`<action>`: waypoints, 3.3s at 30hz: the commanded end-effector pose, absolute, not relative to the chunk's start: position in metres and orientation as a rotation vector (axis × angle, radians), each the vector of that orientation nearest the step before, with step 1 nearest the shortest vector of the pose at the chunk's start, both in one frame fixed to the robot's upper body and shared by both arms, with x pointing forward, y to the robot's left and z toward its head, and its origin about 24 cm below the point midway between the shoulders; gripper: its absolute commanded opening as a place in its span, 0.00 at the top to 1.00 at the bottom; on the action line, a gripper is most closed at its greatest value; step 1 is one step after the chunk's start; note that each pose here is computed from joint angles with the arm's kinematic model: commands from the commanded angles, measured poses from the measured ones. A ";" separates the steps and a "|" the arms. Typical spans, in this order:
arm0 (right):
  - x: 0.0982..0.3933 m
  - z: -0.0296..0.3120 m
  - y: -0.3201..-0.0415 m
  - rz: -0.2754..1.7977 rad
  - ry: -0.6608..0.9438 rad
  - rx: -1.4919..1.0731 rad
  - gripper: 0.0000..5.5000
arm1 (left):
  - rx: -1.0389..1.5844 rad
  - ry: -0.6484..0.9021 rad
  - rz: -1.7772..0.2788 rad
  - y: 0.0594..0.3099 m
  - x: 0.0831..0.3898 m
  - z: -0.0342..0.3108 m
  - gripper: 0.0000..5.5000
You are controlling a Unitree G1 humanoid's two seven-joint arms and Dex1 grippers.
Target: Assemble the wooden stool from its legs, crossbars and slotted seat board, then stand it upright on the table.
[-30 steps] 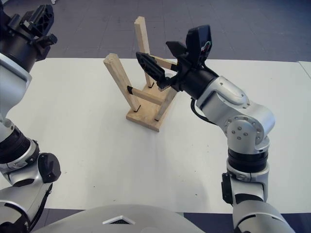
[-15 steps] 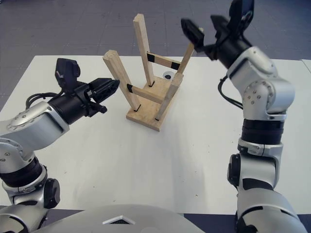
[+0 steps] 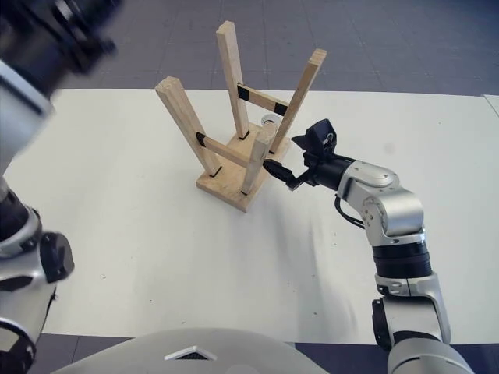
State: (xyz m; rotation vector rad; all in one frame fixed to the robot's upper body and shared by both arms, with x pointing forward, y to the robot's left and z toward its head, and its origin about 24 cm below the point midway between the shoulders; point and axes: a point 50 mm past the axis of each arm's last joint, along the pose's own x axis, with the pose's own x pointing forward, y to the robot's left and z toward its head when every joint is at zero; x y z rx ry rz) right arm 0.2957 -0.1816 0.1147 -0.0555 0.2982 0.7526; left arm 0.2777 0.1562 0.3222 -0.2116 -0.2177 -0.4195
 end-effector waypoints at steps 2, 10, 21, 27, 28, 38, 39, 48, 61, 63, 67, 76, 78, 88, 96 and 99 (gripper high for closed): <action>0.299 0.119 -0.178 0.742 0.269 -0.061 0.03 | -0.152 -0.298 -0.483 0.159 0.299 0.366 0.72; 0.301 0.125 -0.167 0.749 0.228 -0.047 0.03 | -0.354 -0.236 -0.502 0.158 0.368 0.351 0.72; 0.302 0.125 -0.164 0.759 0.236 -0.048 0.03 | -0.375 -0.288 -0.576 0.155 0.377 0.354 0.72; 0.300 0.125 -0.161 0.769 0.238 -0.047 0.03 | -0.303 -0.311 -0.587 0.148 0.370 0.359 0.72; 0.300 0.125 -0.161 0.769 0.238 -0.047 0.03 | -0.280 -0.313 -0.572 0.148 0.370 0.358 0.72; 0.298 0.128 -0.155 0.784 0.228 -0.037 0.03 | -0.293 0.649 -0.597 0.124 0.315 0.061 0.72; 0.297 0.126 -0.156 0.779 0.231 -0.034 0.03 | -0.292 0.680 -0.634 0.120 0.299 0.056 0.72; 0.294 0.125 -0.156 0.771 0.233 -0.028 0.03 | -0.273 0.218 -0.517 0.167 0.344 0.191 0.72; 0.255 0.134 -0.121 1.138 0.389 -0.141 0.03 | -0.222 -0.104 -0.273 0.210 0.308 0.292 0.72; 0.258 0.144 -0.102 1.207 0.361 -0.160 0.03 | -0.259 -0.102 -0.223 0.212 0.298 0.284 0.72; 0.279 0.151 -0.078 1.145 0.278 -0.181 0.03 | -0.318 -0.111 -0.208 0.193 0.283 0.277 0.72; 0.296 0.192 -0.100 0.966 0.115 -0.233 0.03 | -0.326 -0.158 -0.188 0.180 0.264 0.287 0.72; 0.293 0.211 -0.104 0.973 0.064 -0.207 0.03 | -0.317 -0.162 -0.214 0.177 0.261 0.291 0.72; 0.274 0.335 -0.136 1.020 -0.274 0.138 0.03 | -0.231 -0.169 -0.503 0.173 0.241 0.308 0.72; 0.296 0.365 -0.262 0.457 -0.307 -0.055 0.03 | -0.185 0.123 -0.930 0.215 0.168 0.273 0.72; 0.311 0.355 -0.307 0.245 -0.278 -0.118 0.03 | -0.194 0.173 -1.097 0.205 0.148 0.263 0.72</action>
